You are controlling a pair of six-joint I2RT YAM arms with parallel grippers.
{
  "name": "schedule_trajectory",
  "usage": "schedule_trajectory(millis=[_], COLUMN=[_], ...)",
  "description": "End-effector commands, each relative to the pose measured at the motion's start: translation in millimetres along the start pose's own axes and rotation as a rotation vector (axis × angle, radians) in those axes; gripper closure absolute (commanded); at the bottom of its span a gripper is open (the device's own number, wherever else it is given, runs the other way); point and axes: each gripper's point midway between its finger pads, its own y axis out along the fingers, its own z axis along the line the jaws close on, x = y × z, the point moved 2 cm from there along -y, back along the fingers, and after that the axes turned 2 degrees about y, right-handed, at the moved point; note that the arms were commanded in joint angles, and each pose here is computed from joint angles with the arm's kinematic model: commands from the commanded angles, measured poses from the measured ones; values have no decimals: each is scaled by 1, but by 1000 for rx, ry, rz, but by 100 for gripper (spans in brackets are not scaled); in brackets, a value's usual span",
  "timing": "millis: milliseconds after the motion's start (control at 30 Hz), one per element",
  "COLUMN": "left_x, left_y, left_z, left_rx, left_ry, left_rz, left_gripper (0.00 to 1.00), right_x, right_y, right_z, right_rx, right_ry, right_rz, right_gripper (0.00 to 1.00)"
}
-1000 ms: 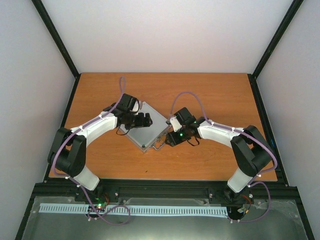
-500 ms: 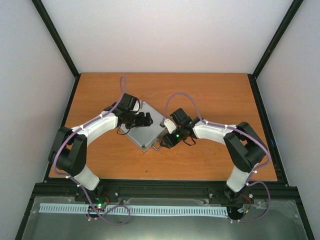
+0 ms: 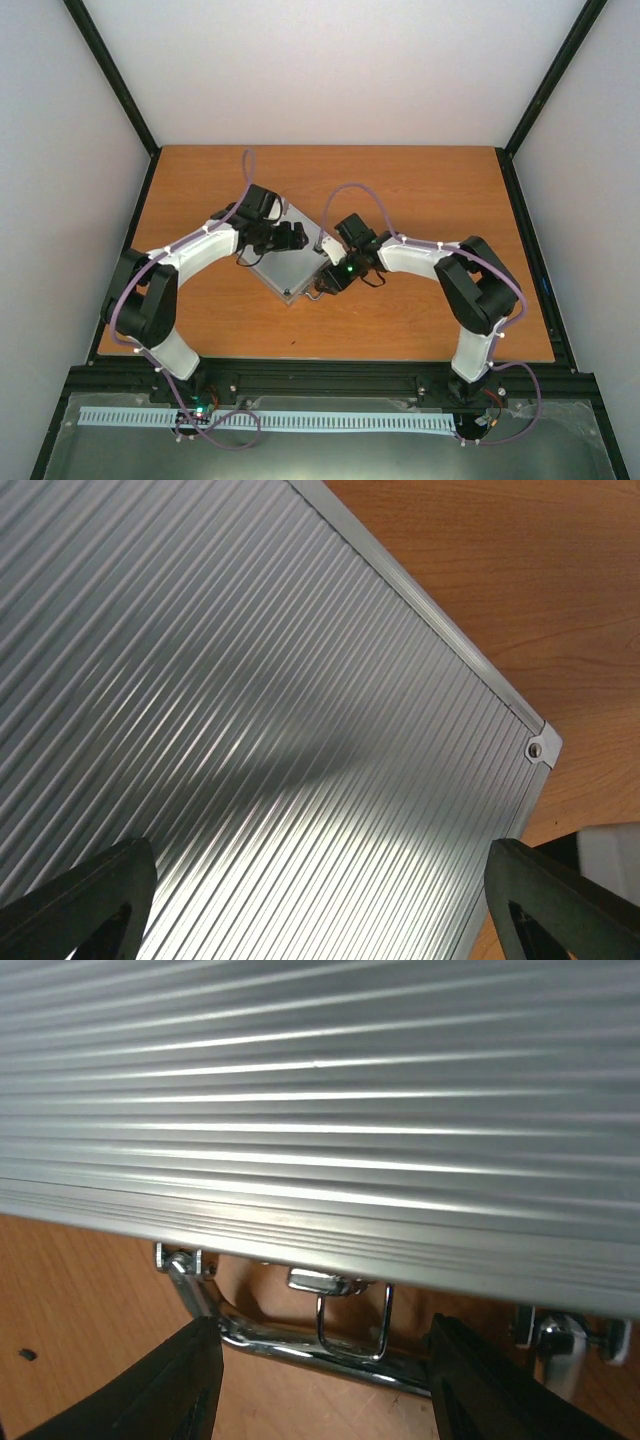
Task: Pack up texas hold em set
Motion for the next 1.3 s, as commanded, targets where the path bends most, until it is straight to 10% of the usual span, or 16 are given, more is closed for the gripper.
schedule_trajectory(millis=[0, 1267], left_x=[-61, -63], left_y=[29, 26], left_z=[44, 45], left_rx=[156, 158], left_ry=[-69, -85], left_rz=[232, 222], left_gripper=[7, 7], right_x=[8, 5], right_y=[7, -13], right_z=[1, 16], right_rx=[13, 546], right_ry=[-37, 196], right_rz=[-6, -101], right_gripper=[43, 40])
